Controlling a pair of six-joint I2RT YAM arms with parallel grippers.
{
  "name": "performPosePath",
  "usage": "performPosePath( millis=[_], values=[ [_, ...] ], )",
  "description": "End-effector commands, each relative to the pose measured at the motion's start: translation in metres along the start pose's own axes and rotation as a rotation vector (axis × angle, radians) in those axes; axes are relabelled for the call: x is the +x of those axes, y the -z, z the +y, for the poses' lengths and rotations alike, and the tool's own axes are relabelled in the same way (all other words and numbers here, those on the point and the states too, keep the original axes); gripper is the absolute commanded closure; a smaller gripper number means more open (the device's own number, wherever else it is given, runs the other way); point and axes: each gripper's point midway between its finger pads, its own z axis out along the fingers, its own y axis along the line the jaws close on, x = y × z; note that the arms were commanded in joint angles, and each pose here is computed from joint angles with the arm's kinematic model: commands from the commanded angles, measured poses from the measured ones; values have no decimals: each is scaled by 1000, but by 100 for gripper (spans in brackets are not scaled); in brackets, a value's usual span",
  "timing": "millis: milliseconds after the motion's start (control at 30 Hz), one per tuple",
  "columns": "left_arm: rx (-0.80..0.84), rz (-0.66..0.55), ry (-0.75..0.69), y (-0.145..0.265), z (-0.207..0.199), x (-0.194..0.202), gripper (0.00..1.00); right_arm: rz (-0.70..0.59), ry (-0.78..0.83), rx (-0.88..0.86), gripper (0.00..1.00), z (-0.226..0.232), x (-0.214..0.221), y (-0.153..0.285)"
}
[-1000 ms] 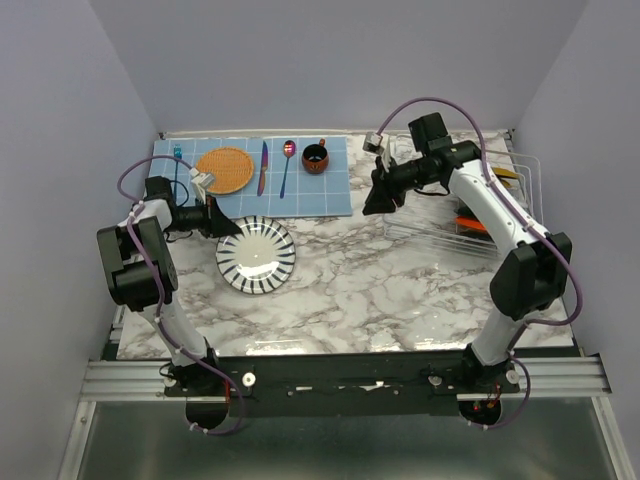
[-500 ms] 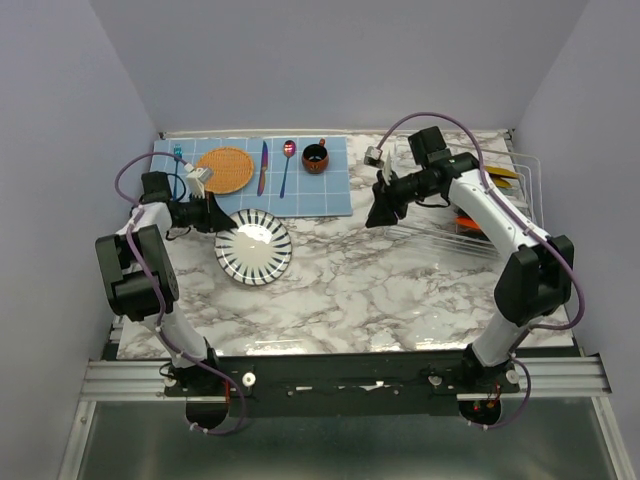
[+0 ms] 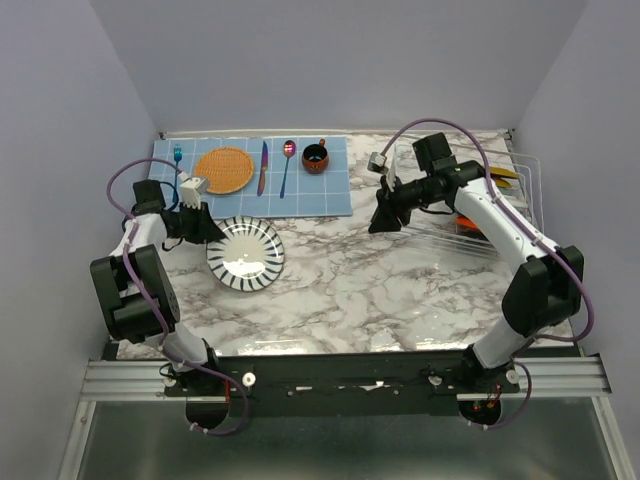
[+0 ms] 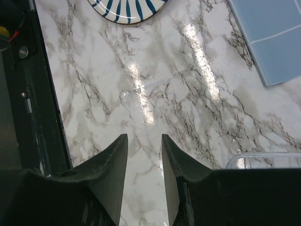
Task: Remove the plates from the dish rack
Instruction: Place the plate at the center of the board.
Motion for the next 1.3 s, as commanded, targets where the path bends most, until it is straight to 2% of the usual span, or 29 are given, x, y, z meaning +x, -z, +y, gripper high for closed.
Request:
performPosePath(
  millis=[0, 467, 900, 1267],
  values=[
    [-270, 195, -193, 12, 56, 49, 100, -17, 30, 8, 57, 8, -2, 4],
    [-433, 322, -220, 23, 101, 99, 100, -9, 29, 15, 57, 9, 10, 2],
    [-415, 306, -214, 27, 101, 100, 100, -3, 21, 12, 57, 8, 15, -2],
    [-391, 259, -235, 42, 79, 81, 100, 0, 21, 10, 57, 6, 17, -4]
  ],
)
